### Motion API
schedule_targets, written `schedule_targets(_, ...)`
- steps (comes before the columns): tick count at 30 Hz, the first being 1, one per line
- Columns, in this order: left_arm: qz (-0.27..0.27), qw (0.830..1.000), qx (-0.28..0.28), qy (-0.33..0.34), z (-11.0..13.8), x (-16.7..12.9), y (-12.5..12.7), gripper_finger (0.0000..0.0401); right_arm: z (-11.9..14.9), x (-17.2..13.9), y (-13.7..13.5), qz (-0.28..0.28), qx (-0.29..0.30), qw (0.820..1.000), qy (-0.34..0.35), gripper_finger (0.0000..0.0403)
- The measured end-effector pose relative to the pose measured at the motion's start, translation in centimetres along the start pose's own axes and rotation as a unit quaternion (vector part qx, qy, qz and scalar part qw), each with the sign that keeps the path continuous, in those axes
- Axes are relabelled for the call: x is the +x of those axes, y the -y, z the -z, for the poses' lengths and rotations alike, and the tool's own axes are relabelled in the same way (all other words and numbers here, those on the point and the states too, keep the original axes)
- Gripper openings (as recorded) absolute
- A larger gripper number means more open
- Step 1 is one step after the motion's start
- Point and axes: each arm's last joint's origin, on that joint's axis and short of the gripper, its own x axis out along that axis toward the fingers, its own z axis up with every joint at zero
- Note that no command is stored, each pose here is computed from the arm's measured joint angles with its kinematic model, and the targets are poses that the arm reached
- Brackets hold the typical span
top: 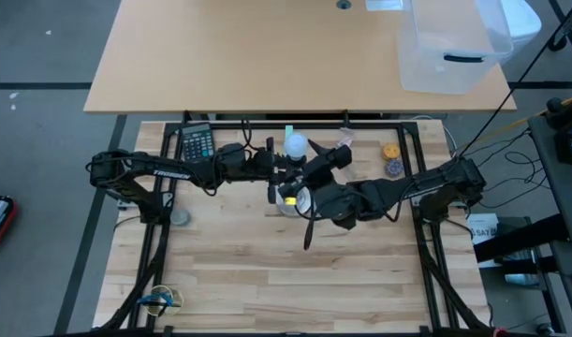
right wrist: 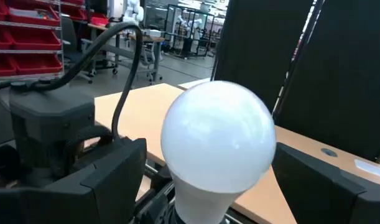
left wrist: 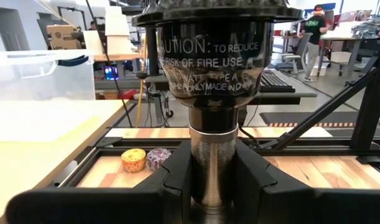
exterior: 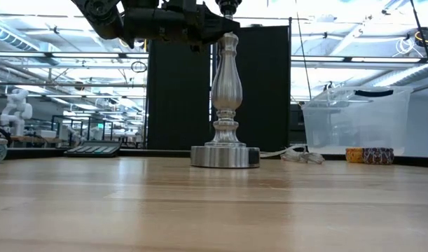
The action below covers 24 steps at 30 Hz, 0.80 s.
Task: Screw lightbulb
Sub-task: Remove the white lightbulb from the desk lamp
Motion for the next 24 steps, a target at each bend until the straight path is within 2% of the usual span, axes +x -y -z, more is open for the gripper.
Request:
schedule_targets(12, -0.003, 1.0, 0.002, 0.001, -0.03, 0.0, -0.03, 0.0074, -0.23, 1.03, 0.32, 0.005, 0.017, 1.0, 0.002, 0.0323)
schedule_targets(24, 0.0, 1.0, 0.002, 0.001, -0.03, 0.01, 0.07, 0.0074, -0.21, 1.09, 0.35, 0.006, 0.016, 1.0, 0.001, 0.025)
